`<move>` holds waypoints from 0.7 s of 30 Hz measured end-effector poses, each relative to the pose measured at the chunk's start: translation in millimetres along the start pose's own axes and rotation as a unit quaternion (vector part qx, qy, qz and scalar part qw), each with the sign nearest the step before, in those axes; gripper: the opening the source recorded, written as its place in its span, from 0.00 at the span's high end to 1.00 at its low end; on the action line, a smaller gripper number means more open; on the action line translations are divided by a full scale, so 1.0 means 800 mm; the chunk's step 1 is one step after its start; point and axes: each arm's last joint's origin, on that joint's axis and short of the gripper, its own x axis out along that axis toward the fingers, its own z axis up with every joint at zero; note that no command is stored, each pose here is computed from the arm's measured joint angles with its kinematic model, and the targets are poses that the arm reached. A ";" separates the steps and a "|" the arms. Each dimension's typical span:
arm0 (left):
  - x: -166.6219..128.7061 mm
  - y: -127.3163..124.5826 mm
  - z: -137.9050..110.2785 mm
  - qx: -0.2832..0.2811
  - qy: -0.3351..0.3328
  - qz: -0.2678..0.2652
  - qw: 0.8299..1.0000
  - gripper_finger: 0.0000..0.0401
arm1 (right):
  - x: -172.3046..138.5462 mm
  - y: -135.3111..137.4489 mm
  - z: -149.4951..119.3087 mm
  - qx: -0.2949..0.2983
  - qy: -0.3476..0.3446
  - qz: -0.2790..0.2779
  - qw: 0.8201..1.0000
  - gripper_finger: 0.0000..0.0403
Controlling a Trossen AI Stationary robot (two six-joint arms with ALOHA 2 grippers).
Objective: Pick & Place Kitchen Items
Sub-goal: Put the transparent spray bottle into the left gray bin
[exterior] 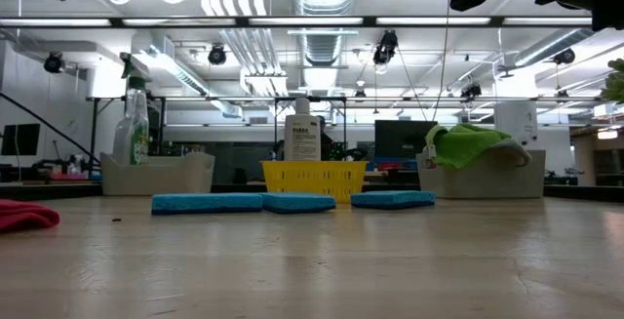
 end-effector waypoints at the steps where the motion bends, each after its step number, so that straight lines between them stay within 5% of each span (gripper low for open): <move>1: -0.004 -0.003 0.001 0.012 0.004 -0.034 0.999 0.70 | 0.000 0.000 0.000 0.000 0.000 0.000 1.000 0.30; 6: -0.023 -0.019 0.007 0.082 0.002 -0.199 0.977 0.70 | 0.000 0.000 -0.001 0.000 0.003 0.000 1.000 0.30; 10: -0.036 -0.027 0.011 0.104 -0.014 -0.277 0.955 0.70 | 0.000 0.000 -0.001 0.000 0.004 0.001 1.000 0.30; 15: -0.044 -0.029 0.014 0.061 -0.006 -0.269 0.961 0.69 | 0.000 0.000 -0.003 0.000 0.012 0.002 1.000 0.30; 21: -0.050 -0.026 -0.005 0.011 0.093 -0.233 0.968 0.57 | 0.000 0.001 -0.004 0.007 0.017 0.003 1.000 0.30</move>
